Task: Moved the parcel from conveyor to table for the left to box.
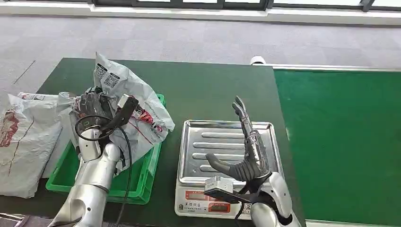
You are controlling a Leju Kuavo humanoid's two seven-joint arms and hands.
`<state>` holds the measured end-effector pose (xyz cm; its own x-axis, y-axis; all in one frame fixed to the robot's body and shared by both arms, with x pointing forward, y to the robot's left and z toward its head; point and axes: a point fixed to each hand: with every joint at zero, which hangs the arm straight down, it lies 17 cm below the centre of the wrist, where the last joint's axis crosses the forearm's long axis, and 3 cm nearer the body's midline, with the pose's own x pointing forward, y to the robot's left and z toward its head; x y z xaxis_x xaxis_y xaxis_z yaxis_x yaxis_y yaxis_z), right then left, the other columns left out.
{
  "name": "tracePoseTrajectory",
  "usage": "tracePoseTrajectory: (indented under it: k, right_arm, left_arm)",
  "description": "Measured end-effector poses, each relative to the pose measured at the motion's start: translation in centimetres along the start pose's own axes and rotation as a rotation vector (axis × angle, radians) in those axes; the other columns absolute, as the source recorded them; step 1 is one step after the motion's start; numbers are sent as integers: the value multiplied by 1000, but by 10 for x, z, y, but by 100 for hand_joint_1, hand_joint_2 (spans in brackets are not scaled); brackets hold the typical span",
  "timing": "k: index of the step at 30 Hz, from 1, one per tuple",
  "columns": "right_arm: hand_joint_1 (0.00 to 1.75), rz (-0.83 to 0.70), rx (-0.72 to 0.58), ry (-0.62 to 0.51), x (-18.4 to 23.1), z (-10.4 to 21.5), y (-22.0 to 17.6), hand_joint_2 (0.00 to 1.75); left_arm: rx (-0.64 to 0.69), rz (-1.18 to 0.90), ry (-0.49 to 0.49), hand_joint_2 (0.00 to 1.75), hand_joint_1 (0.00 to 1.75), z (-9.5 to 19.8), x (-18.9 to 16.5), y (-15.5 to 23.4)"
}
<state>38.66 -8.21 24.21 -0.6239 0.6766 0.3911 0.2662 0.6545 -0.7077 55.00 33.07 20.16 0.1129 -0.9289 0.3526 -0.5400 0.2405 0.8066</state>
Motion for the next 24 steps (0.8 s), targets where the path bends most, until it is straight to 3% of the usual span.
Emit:
tracePoseTrajectory:
  k: [24]
  right_arm:
    - [0, 1, -2, -2, 0, -1, -1, 175]
  left_arm:
    - [2, 1, 7, 175, 175, 0, -2, 1]
